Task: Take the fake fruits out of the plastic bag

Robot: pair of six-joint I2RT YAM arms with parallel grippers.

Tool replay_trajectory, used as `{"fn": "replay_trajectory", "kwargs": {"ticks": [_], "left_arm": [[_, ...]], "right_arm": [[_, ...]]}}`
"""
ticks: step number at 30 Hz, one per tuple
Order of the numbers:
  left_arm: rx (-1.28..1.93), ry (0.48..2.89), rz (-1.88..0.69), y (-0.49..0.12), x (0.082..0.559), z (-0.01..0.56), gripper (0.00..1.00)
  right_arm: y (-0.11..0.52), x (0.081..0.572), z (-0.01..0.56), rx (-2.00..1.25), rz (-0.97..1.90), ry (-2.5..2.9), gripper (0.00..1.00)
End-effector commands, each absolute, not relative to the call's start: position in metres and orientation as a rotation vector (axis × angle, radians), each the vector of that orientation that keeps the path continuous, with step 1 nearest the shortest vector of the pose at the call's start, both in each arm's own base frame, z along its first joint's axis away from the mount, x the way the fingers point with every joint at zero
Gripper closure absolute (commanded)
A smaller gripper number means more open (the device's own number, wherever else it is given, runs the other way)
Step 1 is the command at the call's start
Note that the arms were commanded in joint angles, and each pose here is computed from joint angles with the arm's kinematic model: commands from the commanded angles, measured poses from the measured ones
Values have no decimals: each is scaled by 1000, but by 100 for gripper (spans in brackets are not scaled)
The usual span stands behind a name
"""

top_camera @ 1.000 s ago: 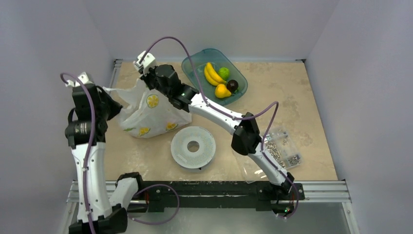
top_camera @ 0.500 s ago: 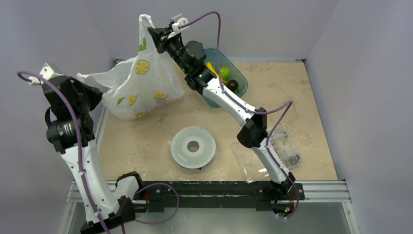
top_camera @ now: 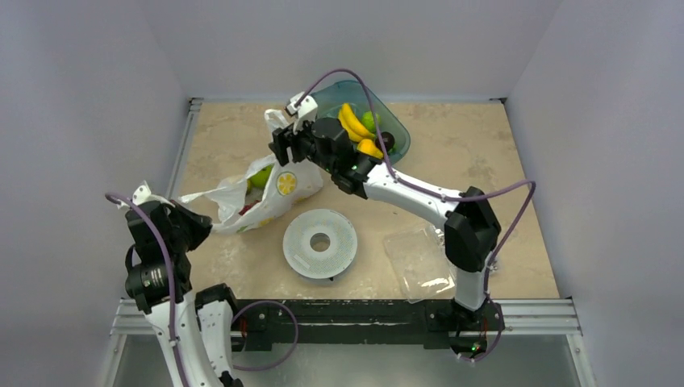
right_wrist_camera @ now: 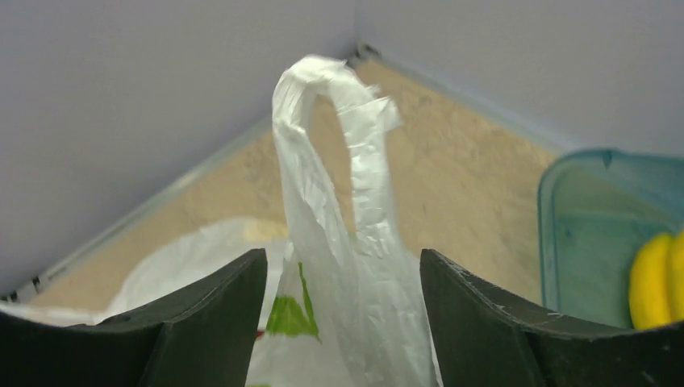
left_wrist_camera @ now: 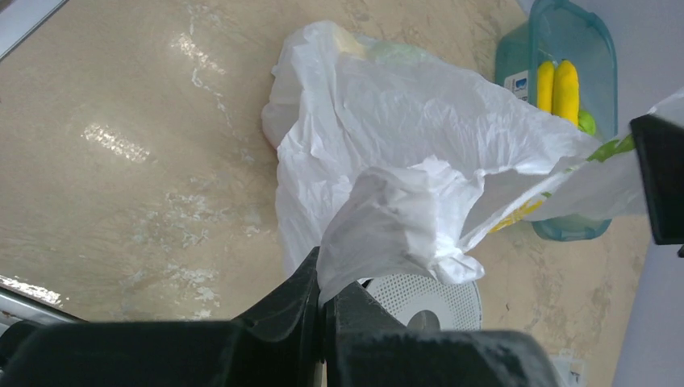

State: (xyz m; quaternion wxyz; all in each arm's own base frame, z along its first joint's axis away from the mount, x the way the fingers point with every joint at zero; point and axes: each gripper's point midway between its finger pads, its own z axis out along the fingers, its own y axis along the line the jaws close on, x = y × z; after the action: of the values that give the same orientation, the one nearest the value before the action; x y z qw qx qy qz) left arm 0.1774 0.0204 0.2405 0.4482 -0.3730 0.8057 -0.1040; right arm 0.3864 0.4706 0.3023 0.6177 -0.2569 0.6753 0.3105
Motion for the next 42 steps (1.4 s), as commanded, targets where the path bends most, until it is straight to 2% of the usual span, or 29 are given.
{"fn": "replay_trajectory", "kwargs": {"ticks": [1, 3, 6, 8, 11, 13, 17, 22, 29, 33, 39, 42], "left_arm": [[-822, 1947, -325, 4, 169, 255, 100], [-825, 1927, -309, 5, 163, 259, 95], [-794, 1910, -314, 1, 159, 265, 88], [-764, 1909, -327, -3, 157, 269, 82], [-724, 1925, -332, -7, 154, 270, 80], [-699, 1939, -330, -8, 152, 268, 74], [-640, 1936, -276, -6, 147, 272, 46], [-527, 1896, -176, -1, 136, 306, 24], [-279, 1742, -199, -13, 154, 403, 23], [-178, 1711, -284, -20, 183, 441, 16], [-71, 1809, -503, -32, 243, 426, 11], [-5, 1874, -449, -35, 270, 401, 7]], "right_arm": [[417, 352, 327, -425, 613, 1691, 25], [396, 332, 320, -329, 588, 1784, 19], [371, 308, 305, -157, 606, 1901, 3], [361, 292, 303, -74, 666, 1927, 1], [360, 268, 311, 3, 824, 1932, 1], [361, 256, 315, 92, 923, 1934, 1], [387, 238, 308, 108, 1081, 1933, 1], [428, 244, 297, 88, 1081, 1909, 1], [465, 263, 276, 102, 966, 1951, 1], [473, 273, 259, 156, 885, 1984, 1], [490, 289, 243, 165, 788, 1994, 1], [496, 296, 231, 180, 707, 2023, 1]]}}
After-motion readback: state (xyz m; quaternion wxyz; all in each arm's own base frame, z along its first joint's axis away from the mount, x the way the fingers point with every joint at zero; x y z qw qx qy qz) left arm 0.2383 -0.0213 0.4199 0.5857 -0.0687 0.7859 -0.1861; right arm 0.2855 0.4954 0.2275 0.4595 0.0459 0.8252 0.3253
